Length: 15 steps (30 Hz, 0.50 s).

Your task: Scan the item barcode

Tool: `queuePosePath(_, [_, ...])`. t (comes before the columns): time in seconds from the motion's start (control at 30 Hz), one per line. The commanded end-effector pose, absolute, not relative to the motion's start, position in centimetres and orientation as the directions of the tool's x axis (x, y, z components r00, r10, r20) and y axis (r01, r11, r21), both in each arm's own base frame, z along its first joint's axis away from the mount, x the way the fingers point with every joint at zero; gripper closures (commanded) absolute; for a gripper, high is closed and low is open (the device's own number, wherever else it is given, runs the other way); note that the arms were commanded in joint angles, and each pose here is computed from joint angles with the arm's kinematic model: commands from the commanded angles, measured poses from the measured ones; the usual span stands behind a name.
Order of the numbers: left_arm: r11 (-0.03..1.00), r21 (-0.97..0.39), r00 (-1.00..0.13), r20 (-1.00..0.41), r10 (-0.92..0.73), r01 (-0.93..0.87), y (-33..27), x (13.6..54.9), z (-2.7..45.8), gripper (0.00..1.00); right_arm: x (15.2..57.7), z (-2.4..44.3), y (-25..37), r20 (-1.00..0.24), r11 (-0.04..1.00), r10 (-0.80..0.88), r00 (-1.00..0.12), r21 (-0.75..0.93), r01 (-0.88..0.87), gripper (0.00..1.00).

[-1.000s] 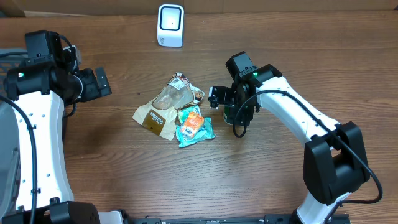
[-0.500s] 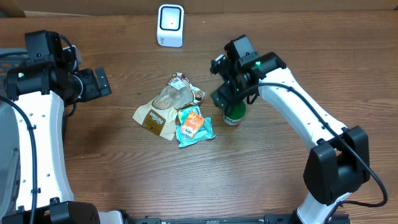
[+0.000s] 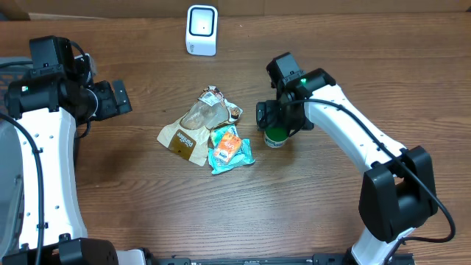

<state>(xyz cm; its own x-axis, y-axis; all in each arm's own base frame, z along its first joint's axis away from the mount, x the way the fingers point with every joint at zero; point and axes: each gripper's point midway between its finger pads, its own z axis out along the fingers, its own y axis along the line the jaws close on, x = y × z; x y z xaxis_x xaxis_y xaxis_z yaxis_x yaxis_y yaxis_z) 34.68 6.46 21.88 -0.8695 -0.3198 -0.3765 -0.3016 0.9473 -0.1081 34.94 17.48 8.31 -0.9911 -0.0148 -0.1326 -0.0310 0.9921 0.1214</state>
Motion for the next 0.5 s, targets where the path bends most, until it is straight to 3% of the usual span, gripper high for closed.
queuePosePath(0.0, [0.953,-0.11,-0.871,-0.388,-0.302,-0.281,6.12,34.78,22.24,0.0,34.47,7.12,16.81,-0.113,0.992,0.081,-0.99,0.108,0.069,0.09])
queuePosePath(0.2, [0.953,-0.11,-0.871,-0.388,-0.302,-0.281,6.12,34.78,22.24,0.0,34.6,6.67,15.89,-0.134,0.997,0.061,-0.989,0.057,0.054,0.14])
queuePosePath(0.37, [0.953,-0.11,-0.871,-0.388,-0.302,-0.281,6.13,34.78,22.24,0.0,34.96,6.74,16.07,-0.157,0.992,-0.113,-0.981,0.038,-0.121,0.3])
queuePosePath(0.47, [0.953,-0.11,-0.871,-0.388,-0.302,-0.281,6.12,34.78,22.24,0.0,35.14,6.77,16.15,-0.168,0.97,-0.236,-0.957,0.02,-0.242,0.31])
